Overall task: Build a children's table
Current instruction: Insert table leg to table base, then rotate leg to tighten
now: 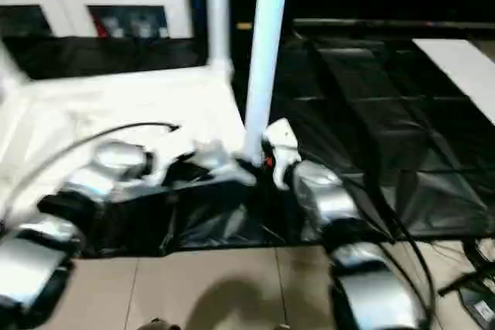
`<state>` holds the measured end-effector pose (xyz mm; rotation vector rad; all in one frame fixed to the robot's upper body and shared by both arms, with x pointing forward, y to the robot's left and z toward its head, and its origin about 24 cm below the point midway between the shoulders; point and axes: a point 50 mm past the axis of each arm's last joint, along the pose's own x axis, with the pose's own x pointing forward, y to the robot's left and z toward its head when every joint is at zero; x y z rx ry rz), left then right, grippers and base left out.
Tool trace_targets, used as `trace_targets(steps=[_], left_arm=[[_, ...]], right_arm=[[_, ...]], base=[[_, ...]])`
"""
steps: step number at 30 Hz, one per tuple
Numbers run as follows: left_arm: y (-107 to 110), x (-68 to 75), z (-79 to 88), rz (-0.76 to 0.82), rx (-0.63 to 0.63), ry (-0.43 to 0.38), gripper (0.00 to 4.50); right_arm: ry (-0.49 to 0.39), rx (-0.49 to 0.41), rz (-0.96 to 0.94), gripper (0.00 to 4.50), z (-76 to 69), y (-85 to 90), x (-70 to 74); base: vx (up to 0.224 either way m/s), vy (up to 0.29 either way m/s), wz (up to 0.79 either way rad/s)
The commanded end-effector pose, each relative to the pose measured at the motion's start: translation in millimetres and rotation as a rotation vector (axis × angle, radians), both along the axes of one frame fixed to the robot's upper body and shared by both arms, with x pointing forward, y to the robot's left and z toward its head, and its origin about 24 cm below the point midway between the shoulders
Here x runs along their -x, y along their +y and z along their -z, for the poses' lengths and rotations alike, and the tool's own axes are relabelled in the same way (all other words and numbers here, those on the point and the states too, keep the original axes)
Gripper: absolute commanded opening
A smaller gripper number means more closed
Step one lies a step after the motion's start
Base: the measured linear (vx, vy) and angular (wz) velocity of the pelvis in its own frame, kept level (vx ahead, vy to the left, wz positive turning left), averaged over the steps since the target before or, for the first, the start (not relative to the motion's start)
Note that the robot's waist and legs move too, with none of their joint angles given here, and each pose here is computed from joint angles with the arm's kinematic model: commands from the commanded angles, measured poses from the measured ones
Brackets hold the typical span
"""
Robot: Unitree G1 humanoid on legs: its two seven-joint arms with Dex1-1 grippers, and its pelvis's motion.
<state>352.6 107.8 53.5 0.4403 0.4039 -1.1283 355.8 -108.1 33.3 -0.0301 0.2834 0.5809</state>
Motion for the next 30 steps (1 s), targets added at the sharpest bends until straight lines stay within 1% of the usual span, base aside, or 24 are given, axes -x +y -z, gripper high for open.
trace_targets(steps=[1,4,5,6,7,10,11,12,13,14,17,18,19,22,25,27,29,30], left_arm=[[-21,-2.3,-9.2,0.023,0.021,-0.047,0.00],[-25,-1.3,-8.6,0.032,0.021,-0.053,0.00],[-28,-0.3,-7.7,0.040,0.021,-0.056,0.00],[-29,0.6,-7.0,0.045,0.020,-0.057,0.00],[-30,1.1,-6.3,0.046,0.018,-0.056,0.00],[-30,2.2,-5.9,0.061,0.021,-0.060,0.00],[-29,3.4,-5.2,0.073,0.021,-0.062,0.00],[-27,4.7,-4.4,0.089,0.026,-0.059,0.00],[-24,8.0,-3.3,0.135,0.030,-0.066,0.00],[-22,10.2,-2.5,0.167,0.033,-0.063,0.00],[-14,13.4,-1.3,0.220,0.025,-0.055,0.00],[-11,14.5,-1.6,0.237,0.033,-0.041,0.00],[-7,16.0,-2.4,0.267,0.035,-0.028,0.00],[0,18.1,-3.2,0.307,0.029,-0.007,0.00],[10,20.5,-4.4,0.356,0.012,0.018,0.00],[16,22.8,-4.9,0.400,-0.001,0.037,0.00],[20,24.1,-4.9,0.424,-0.012,0.043,0.00],[20,24.1,-4.9,0.424,-0.012,0.043,0.00]], right_arm=[[0.074,0.026,0.027,2.75,16.9,13.5,6.6],[0.078,0.021,0.058,2.75,18.1,16.2,6.0],[0.067,0.025,0.061,3.31,18.1,17.5,5.7],[0.058,0.026,0.066,3.31,17.8,18.7,5.1],[0.054,0.010,0.068,3.45,17.1,19.8,4.6],[0.039,-0.008,0.064,3.45,14.2,20.0,3.4],[0.012,-0.007,0.057,3.80,10.6,19.5,1.6],[-0.005,-0.013,0.036,3.87,7.5,17.2,0.7],[-0.037,-0.022,-0.028,3.87,1.6,12.0,-0.1],[-0.046,-0.019,-0.078,3.87,-0.1,8.8,0.9],[-0.054,0.020,-0.209,3.87,-0.7,0.7,6.0],[-0.065,0.041,-0.261,3.87,-1.1,-2.3,8.6],[-0.064,0.045,-0.328,3.87,-1.8,-6.4,12.2],[-0.062,0.043,-0.430,3.87,-3.5,-11.6,17.7],[-0.043,0.038,-0.578,3.87,-5.6,-16.0,27.3],[-0.020,0.039,-0.703,3.87,-6.9,-17.1,37.0],[-0.005,0.044,-0.768,3.87,-7.2,-17.5,42.3],[-0.005,0.044,-0.768,3.87,-7.2,-17.5,42.3]], base=[[0.000,0.000,0.00],[0.000,0.000,0.00],[0.000,0.000,0.00],[0.000,0.000,0.00],[0.000,0.000,0.00],[0.000,0.000,0.00],[0.000,0.000,0.00],[0.000,0.000,0.00],[0.000,0.000,0.00],[0.000,0.000,0.00],[0.000,0.000,0.00],[0.000,0.000,0.00],[0.000,0.000,0.00],[0.000,0.000,0.00],[0.000,0.000,0.00],[0.000,0.000,0.00],[0.000,0.000,0.00],[0.000,0.000,0.00]])
